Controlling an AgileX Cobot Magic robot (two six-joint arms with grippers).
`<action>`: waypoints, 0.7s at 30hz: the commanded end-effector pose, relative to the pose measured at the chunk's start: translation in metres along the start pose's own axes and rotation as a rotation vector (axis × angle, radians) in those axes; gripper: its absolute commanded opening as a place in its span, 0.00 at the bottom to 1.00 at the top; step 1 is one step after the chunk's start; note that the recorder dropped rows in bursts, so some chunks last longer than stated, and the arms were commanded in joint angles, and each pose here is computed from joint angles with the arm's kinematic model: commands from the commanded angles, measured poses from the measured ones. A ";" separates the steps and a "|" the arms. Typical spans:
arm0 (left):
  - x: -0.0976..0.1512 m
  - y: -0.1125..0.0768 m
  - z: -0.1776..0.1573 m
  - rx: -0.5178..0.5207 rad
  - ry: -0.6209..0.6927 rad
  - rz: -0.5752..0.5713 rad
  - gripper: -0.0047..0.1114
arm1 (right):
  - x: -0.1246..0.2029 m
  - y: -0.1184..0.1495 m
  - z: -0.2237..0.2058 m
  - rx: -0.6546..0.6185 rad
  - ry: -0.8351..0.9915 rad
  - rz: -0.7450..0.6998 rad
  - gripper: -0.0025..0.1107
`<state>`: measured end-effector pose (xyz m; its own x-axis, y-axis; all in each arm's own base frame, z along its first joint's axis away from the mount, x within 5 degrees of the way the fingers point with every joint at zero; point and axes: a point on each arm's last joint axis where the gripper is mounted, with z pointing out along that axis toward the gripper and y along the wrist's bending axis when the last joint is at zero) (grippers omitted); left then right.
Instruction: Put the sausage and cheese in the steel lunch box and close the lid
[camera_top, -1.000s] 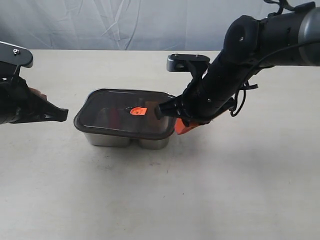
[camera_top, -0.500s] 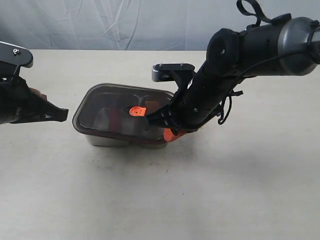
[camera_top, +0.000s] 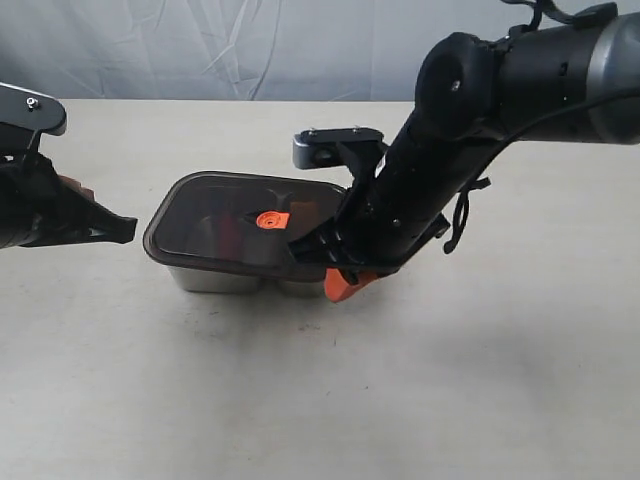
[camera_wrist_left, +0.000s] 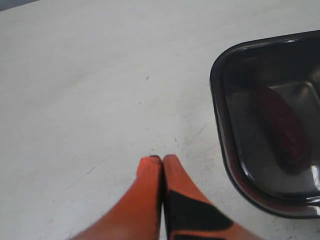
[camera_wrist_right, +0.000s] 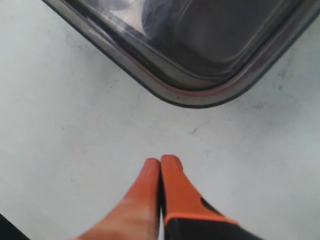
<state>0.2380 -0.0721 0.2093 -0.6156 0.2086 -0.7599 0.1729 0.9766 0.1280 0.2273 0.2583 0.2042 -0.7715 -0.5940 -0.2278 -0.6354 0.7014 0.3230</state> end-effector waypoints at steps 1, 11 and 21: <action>-0.001 0.000 0.001 0.005 -0.001 -0.012 0.04 | 0.001 0.003 0.013 0.000 0.018 -0.013 0.02; -0.001 0.000 0.001 0.003 -0.001 -0.012 0.04 | -0.007 -0.003 0.027 0.026 -0.042 -0.007 0.02; -0.001 0.000 0.001 0.003 -0.001 -0.012 0.04 | -0.010 -0.005 0.029 0.049 -0.062 -0.020 0.02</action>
<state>0.2380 -0.0721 0.2093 -0.6156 0.2086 -0.7599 0.1729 0.9766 0.1280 0.2365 0.2721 0.1784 -0.7669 -0.5781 -0.2787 -0.6410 0.7118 0.2872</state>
